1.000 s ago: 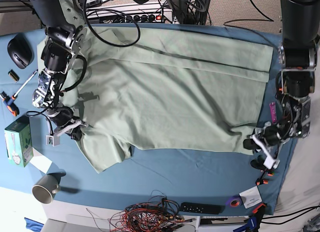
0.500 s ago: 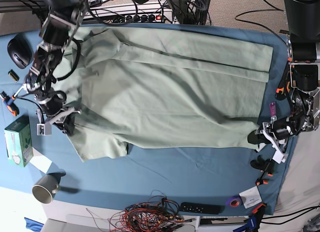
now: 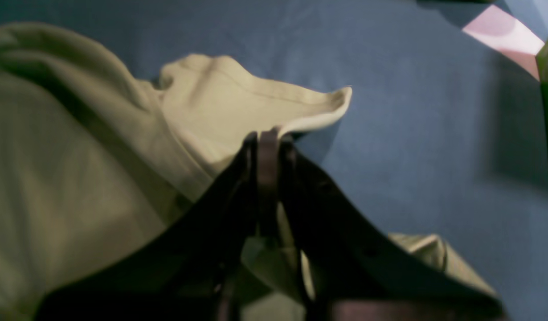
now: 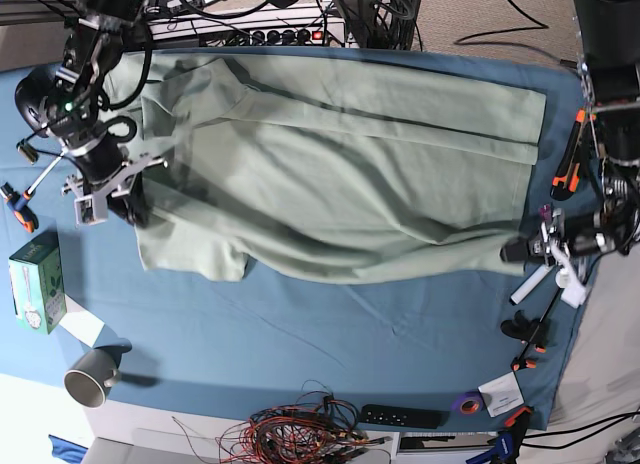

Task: Fold the T-shirt properly
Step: 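Fold the hem side over the shirt body toward the collar with both grippers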

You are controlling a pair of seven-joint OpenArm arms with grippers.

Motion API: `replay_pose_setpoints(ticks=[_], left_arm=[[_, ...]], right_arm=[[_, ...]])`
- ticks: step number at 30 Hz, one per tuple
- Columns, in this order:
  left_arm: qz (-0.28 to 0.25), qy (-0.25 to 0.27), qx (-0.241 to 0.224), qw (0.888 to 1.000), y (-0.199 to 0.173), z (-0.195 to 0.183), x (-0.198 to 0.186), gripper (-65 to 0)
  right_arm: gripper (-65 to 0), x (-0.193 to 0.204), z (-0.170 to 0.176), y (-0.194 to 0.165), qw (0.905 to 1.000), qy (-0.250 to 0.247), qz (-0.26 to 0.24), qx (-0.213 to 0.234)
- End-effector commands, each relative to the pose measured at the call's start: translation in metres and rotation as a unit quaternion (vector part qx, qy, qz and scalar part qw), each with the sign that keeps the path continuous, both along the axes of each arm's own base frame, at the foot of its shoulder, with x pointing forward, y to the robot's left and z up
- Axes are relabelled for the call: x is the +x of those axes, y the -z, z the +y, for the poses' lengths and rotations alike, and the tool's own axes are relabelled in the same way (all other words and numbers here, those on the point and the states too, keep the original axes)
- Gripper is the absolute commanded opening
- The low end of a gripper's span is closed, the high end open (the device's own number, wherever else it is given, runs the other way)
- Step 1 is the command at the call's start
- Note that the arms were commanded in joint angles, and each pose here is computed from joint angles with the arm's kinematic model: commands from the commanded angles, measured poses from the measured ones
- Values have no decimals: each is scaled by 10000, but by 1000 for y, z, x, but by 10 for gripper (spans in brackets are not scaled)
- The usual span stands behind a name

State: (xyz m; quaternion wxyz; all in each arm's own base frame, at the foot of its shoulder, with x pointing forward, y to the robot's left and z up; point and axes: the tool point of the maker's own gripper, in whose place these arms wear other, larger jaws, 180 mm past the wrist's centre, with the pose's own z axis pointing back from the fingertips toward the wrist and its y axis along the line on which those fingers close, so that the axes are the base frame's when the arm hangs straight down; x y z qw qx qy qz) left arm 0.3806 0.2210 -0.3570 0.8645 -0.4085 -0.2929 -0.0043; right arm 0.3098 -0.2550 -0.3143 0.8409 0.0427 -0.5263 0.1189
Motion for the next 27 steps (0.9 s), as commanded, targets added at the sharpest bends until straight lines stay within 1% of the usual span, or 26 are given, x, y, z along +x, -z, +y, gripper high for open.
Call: replay_pose_setpoints(ticks=[1,6,9,11,14,18,21,25,27], left_arm=[[-350,-94,-18,9993,-24,12,11,-650],[-221,-37,106,9997,-17,21,-3,-650],[-169,63,-110,9998,-22,18,-8,-650],[-115,184,-276,9994,-25,14,-13,-650],[92,379,-192,9991,-19,13,-24,-650],[269,536,-126,9981,-13,13,-33,-650],[301,531,-113,9981,-11,14,-36,-650],[300,529,-113,9981,-11,14,-36,-650],[305,531,-113,9981,-11,14,-36,-650]], right_arm=[[-650,3,0,-19,9996,-80,-275,-50],[-650,-21,12,-16,9997,-246,-15,-85],[-650,-34,13,-14,9993,-278,138,-208],[-650,-43,8,-13,9992,-215,198,-279],[-650,-54,-6,-14,9992,-24,254,-316],[-650,-64,-25,-22,9993,290,202,-122],[-650,-70,-39,-27,9984,505,232,35],[-650,-76,-48,-34,9969,693,219,297],[-650,-80,-50,-31,9962,758,273,340]])
